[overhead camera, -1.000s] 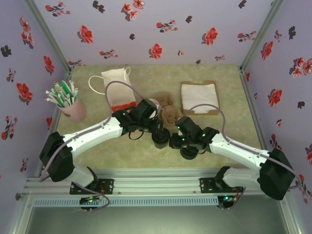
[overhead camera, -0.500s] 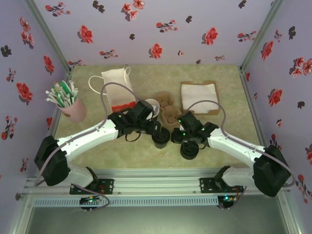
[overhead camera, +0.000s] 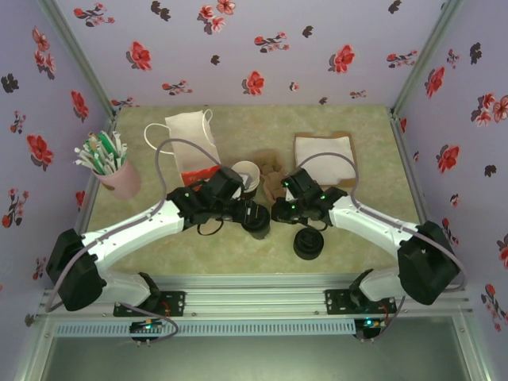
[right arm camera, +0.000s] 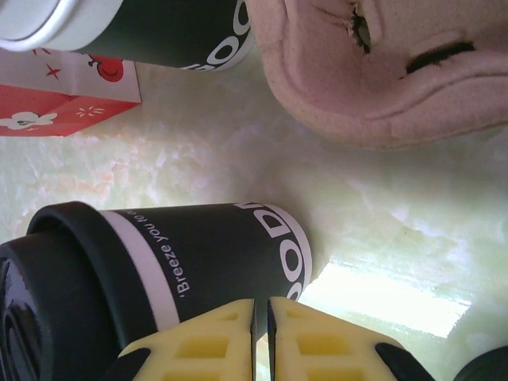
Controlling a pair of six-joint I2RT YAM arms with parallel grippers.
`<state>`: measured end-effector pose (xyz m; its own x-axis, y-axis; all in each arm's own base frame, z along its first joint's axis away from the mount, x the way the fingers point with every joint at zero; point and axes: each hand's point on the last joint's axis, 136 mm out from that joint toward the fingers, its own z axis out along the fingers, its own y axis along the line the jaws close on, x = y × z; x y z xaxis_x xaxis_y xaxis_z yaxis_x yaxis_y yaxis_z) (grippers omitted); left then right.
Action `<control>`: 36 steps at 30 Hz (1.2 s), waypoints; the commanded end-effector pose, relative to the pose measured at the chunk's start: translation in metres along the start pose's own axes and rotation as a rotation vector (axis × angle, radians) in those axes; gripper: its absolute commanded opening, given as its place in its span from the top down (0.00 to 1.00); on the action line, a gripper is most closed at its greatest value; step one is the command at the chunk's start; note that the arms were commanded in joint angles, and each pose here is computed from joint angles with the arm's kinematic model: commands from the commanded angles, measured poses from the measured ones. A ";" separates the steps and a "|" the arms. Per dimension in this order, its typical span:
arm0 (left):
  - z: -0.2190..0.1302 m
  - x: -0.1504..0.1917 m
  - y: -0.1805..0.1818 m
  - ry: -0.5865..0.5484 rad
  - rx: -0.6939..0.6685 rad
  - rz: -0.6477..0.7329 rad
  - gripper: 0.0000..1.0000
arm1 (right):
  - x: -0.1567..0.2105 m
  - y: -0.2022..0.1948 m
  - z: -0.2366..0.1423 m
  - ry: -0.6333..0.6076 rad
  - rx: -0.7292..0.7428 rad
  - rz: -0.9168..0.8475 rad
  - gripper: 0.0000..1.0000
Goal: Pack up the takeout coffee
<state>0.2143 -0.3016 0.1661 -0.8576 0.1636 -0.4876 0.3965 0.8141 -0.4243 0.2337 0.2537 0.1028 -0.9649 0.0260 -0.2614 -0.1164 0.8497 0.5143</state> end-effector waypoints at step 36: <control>0.016 0.008 0.019 0.035 0.066 -0.114 0.89 | 0.009 0.016 -0.036 -0.062 -0.207 0.097 1.00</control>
<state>0.2174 -0.2889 0.1434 -0.9019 0.1037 -0.4193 0.3257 0.8009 -0.5025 0.2145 0.2422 0.1385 -0.9558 0.1440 -0.2564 -0.0702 0.7349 0.6746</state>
